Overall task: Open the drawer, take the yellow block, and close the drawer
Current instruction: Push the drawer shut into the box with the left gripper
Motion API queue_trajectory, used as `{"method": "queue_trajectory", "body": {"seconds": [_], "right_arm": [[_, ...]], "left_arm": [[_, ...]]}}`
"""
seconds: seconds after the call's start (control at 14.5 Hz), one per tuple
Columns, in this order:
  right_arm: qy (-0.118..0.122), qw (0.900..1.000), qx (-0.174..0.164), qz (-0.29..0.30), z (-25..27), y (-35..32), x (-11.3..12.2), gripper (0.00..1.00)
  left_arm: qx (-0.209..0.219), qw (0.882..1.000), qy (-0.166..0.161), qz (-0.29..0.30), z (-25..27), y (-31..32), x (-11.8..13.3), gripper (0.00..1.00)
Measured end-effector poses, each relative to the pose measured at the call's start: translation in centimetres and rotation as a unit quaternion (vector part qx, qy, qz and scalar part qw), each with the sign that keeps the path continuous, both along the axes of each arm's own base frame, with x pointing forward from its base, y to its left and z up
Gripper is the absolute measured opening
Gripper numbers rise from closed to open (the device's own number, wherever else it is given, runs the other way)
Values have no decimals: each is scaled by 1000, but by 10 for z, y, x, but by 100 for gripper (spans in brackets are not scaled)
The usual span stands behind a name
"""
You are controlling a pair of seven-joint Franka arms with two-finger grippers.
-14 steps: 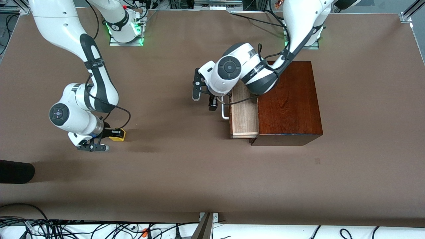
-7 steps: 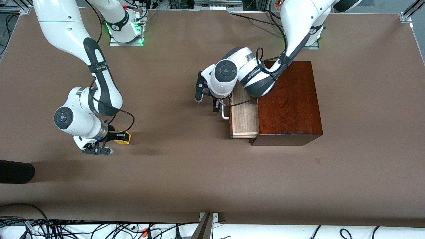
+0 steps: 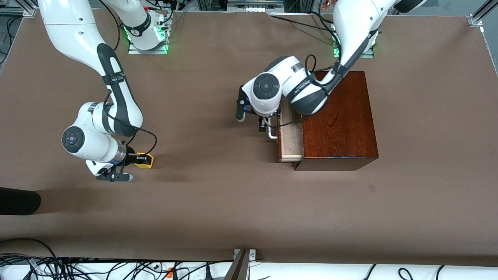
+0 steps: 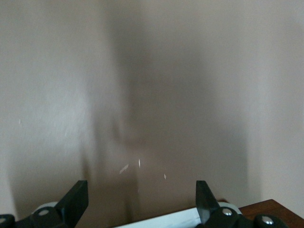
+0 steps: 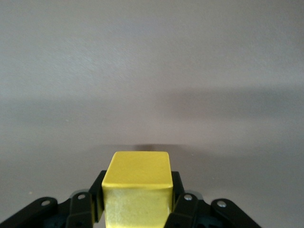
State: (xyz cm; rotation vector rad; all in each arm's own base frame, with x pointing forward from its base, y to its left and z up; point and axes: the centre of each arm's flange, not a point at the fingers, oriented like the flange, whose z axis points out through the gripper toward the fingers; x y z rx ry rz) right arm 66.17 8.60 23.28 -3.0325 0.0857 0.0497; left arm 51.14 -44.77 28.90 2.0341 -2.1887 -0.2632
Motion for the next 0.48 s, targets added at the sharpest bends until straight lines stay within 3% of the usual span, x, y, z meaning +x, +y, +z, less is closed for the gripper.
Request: {"method": "queue_trajectory", "body": {"seconds": [0.48], "right_arm": [[6,999,0,-45,6,70,-7,56]], "left_arm": [[27,999,17,31,6,47,27,100]]}}
